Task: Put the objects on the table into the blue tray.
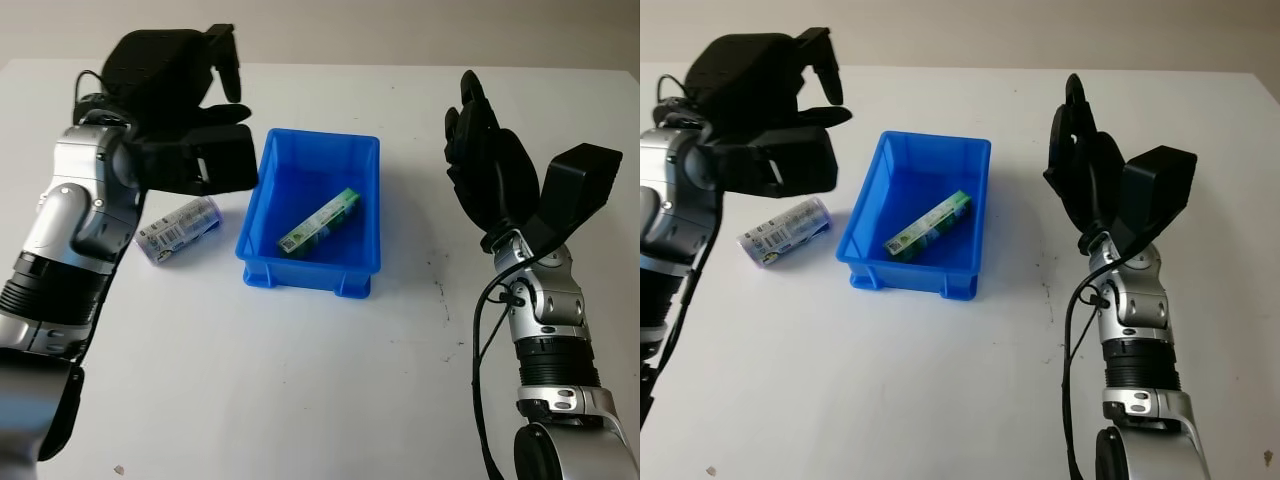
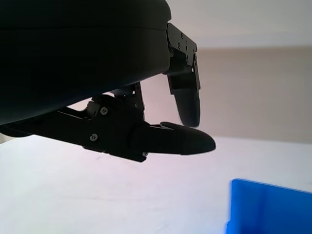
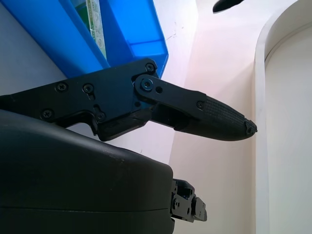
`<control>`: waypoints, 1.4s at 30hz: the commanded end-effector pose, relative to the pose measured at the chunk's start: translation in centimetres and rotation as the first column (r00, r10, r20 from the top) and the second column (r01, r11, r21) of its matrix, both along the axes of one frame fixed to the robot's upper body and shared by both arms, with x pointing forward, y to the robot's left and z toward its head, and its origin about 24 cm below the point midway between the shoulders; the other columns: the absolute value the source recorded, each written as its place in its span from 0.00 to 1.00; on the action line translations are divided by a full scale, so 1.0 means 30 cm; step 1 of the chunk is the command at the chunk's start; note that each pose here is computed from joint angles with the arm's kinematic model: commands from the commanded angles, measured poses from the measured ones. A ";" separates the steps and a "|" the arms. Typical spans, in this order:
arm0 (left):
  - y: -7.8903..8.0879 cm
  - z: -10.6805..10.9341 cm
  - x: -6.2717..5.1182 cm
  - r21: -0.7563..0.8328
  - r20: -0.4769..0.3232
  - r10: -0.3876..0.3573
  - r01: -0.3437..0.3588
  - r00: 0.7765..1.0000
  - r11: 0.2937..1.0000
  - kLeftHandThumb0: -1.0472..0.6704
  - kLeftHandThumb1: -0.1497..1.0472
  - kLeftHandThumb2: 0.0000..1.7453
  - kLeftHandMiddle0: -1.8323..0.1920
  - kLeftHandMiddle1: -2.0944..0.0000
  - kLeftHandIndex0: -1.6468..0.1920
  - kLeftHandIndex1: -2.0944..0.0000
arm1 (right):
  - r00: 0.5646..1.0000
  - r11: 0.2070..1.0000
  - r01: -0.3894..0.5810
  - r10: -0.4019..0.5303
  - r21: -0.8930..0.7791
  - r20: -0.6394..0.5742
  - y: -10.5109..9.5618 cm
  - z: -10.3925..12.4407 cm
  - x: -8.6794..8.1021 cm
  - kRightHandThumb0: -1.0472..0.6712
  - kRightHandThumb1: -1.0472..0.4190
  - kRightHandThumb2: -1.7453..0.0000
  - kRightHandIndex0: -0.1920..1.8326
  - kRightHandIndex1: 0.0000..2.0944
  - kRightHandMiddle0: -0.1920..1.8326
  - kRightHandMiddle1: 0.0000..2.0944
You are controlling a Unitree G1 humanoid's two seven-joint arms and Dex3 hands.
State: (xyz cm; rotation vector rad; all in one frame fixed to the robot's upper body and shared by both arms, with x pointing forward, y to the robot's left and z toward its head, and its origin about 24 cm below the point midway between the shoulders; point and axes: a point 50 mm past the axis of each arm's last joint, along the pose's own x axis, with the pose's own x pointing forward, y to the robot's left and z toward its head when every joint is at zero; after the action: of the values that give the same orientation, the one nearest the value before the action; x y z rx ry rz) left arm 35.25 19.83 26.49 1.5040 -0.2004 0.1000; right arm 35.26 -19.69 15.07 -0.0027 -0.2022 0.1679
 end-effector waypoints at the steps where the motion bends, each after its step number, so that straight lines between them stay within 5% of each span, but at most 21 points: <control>1: 0.020 -0.005 -0.032 0.032 -0.026 0.036 -0.035 0.999 0.999 0.12 1.00 0.16 0.74 0.93 0.85 0.87 | 1.000 1.000 -0.001 0.001 -0.003 0.018 -0.001 0.010 0.001 0.16 0.00 0.57 0.00 0.00 0.00 0.00; 10: 0.106 -0.073 -0.163 -0.089 -0.121 0.145 -0.156 0.982 0.984 0.08 1.00 0.13 0.86 0.98 0.94 0.95 | 1.000 1.000 0.002 -0.002 0.000 0.010 0.010 0.013 0.002 0.16 0.00 0.57 0.00 0.00 0.00 0.00; 21: 0.086 -0.131 -0.226 0.092 -0.204 0.233 -0.218 0.951 0.971 0.05 1.00 0.20 0.84 0.96 0.91 0.95 | 1.000 1.000 -0.005 0.005 -0.004 0.007 0.025 0.013 0.011 0.17 0.00 0.57 0.00 0.00 0.00 0.00; 23: 0.076 -0.144 -0.231 0.105 -0.192 0.243 -0.226 0.951 0.968 0.05 1.00 0.18 0.97 0.57 0.93 0.81 | 1.000 1.000 -0.006 0.006 -0.005 0.006 0.026 0.013 0.011 0.17 0.00 0.57 0.00 0.00 0.00 0.00; 30: 0.044 -0.184 -0.231 0.186 -0.192 0.267 -0.232 0.944 0.955 0.05 1.00 0.19 1.00 0.51 1.00 0.79 | 1.000 1.000 -0.002 0.002 0.006 0.012 0.023 0.015 0.011 0.17 0.00 0.57 0.00 0.00 0.00 0.00; 34: 0.035 -0.225 -0.216 0.222 -0.181 0.271 -0.229 0.946 0.948 0.07 1.00 0.17 0.99 0.55 0.98 0.79 | 1.000 1.000 -0.003 0.003 0.009 0.014 0.021 0.015 0.008 0.17 0.00 0.57 0.00 0.00 0.00 0.00; 36: 0.030 -0.254 -0.209 0.260 -0.160 0.292 -0.245 0.943 0.934 0.08 1.00 0.16 0.94 0.66 0.94 0.81 | 1.000 1.000 -0.003 0.003 0.011 0.014 0.020 0.015 0.007 0.17 0.00 0.57 0.00 0.00 0.00 0.00; 38: 0.023 -0.279 -0.202 0.285 -0.141 0.308 -0.259 0.941 0.923 0.09 1.00 0.14 0.99 0.35 0.90 0.77 | 1.000 1.000 -0.002 0.002 0.012 0.011 0.019 0.015 0.007 0.17 0.00 0.57 0.00 0.00 0.00 0.00; 41: 0.014 -0.317 -0.189 0.305 -0.124 0.329 -0.280 0.936 0.910 0.11 1.00 0.11 1.00 0.16 0.89 0.67 | 1.000 1.000 -0.001 0.001 0.012 0.011 0.017 0.015 0.006 0.17 0.00 0.57 0.00 0.00 0.00 0.00; 42: 0.012 -0.330 -0.184 0.330 -0.117 0.334 -0.281 0.935 0.901 0.11 1.00 0.11 1.00 0.16 0.86 0.71 | 1.000 1.000 -0.002 0.001 0.012 0.013 0.016 0.015 0.006 0.17 0.00 0.57 0.00 0.00 0.00 0.00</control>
State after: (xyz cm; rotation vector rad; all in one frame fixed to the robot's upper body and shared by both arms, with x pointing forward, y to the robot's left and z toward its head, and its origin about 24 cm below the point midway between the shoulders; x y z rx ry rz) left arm 29.66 20.24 17.05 1.8168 0.1719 0.1946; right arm 35.43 -19.15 15.03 0.0058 -0.1963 0.1675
